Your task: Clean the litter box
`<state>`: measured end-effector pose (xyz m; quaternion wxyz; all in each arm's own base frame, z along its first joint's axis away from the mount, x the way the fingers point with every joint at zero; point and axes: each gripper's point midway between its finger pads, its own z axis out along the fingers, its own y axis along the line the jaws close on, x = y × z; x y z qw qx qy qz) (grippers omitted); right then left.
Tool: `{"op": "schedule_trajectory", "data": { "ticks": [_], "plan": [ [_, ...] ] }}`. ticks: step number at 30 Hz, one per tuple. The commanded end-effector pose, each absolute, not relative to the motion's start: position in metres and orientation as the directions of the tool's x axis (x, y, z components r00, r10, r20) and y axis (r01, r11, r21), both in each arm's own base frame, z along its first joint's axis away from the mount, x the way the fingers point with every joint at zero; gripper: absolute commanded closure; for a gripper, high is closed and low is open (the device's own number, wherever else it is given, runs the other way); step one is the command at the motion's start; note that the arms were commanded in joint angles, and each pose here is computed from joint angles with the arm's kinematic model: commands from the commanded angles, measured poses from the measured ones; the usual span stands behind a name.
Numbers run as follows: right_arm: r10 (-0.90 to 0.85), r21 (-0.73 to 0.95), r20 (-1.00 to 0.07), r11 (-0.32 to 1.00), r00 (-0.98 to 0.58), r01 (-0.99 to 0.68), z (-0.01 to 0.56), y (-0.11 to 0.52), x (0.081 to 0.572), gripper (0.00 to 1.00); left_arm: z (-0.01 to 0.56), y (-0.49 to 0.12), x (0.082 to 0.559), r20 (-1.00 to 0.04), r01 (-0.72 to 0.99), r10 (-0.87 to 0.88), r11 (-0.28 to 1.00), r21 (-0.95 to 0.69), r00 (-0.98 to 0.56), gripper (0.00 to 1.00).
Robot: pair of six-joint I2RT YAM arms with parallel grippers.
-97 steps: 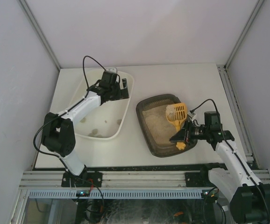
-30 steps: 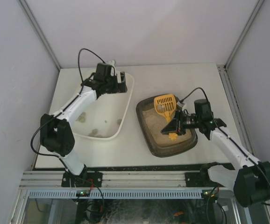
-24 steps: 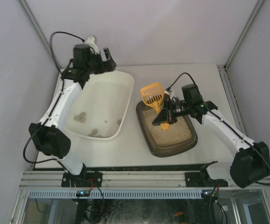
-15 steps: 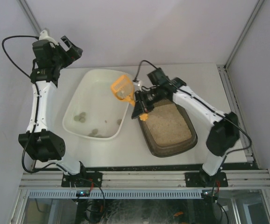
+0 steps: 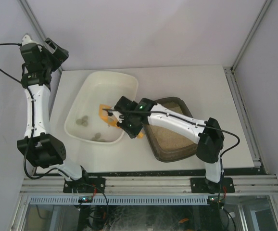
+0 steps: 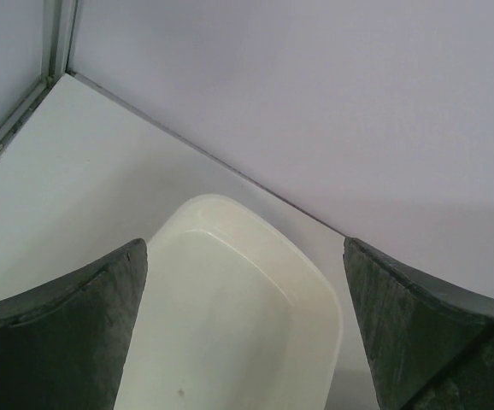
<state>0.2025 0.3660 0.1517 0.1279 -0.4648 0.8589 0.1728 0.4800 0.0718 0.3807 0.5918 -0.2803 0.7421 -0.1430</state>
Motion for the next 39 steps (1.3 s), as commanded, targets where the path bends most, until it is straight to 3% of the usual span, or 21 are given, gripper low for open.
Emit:
{"op": "schedule_trajectory", "data": {
  "ticks": [1,9,18,20,23,27,32,39],
  "plan": [
    [-0.854,-0.326,-0.403,0.471,-0.330,-0.820,0.171,0.350,0.234,1.00,0.397,0.076,0.471,-0.816,-0.248,-0.571,0.806,-0.537,-0.088,0.00],
    [-0.880,-0.620,-0.371,0.473,-0.298,-0.625,0.188,0.329,0.268,1.00,0.379,0.078,0.475,-0.813,-0.270,-0.572,0.804,-0.530,-0.106,0.00],
    [-0.861,-0.597,-0.400,0.504,-0.314,-0.624,0.190,0.329,0.269,1.00,0.365,0.075,0.475,-0.812,-0.270,-0.568,0.809,-0.522,-0.134,0.00],
    [-0.820,-0.529,-0.435,0.567,-0.372,-0.631,0.195,0.323,0.268,1.00,0.363,0.074,0.475,-0.819,-0.258,-0.559,0.816,-0.516,-0.128,0.00],
    [-0.610,-0.212,-0.498,0.774,-0.616,-0.596,0.199,0.294,0.252,1.00,0.362,0.067,0.469,-0.829,-0.234,-0.545,0.828,-0.509,-0.127,0.00],
    [-0.400,0.075,-0.521,0.858,-0.754,-0.508,0.202,0.241,0.204,1.00,0.345,0.061,0.460,-0.833,-0.239,-0.535,0.835,-0.496,-0.141,0.00],
    [-0.296,0.173,-0.407,0.904,-0.864,-0.391,0.171,0.190,0.170,1.00,0.319,0.054,0.461,-0.806,-0.265,-0.563,0.818,-0.511,-0.182,0.00],
    [-0.261,0.224,-0.338,0.911,-0.904,-0.347,0.143,0.179,0.166,1.00,0.307,0.040,0.460,-0.808,-0.240,-0.543,0.835,-0.494,-0.228,0.00]
  ]
}}
